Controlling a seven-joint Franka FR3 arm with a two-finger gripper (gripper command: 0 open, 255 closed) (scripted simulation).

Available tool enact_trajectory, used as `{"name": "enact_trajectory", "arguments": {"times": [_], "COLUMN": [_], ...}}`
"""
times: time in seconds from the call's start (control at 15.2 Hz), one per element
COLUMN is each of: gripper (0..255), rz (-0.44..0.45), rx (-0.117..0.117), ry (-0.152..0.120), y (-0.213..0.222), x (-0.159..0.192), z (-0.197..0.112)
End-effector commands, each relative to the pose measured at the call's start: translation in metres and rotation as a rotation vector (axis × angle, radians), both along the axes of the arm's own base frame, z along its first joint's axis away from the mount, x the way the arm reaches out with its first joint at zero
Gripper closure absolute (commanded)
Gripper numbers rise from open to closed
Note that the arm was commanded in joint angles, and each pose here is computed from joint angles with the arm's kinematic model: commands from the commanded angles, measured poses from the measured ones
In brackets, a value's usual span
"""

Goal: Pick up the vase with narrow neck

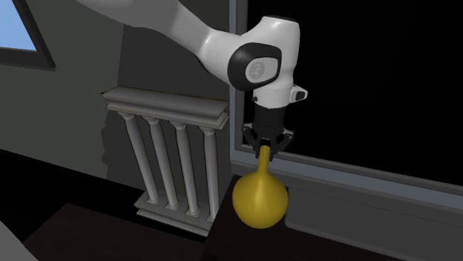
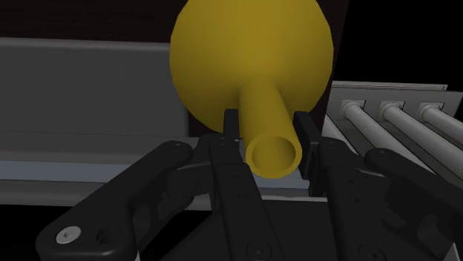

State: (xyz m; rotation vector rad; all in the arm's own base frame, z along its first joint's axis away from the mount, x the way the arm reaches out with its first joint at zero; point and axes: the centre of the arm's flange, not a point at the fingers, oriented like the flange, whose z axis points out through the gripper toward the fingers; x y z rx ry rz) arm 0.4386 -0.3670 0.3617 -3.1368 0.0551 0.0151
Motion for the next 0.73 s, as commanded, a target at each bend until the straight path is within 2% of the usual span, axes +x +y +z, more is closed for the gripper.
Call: {"name": "enact_trajectory", "arguments": {"times": [0.0, 0.53, 0.66], "gripper": [255, 255, 255], "rz": [0.000, 0.000, 0.000], "rx": [-0.001, -0.001, -0.001], "ry": [-0.001, -0.001, -0.001], "y": [0.000, 0.000, 0.000], "x": [0.001, 0.001, 0.001], "z": [0.010, 0.053, 0.053]}}
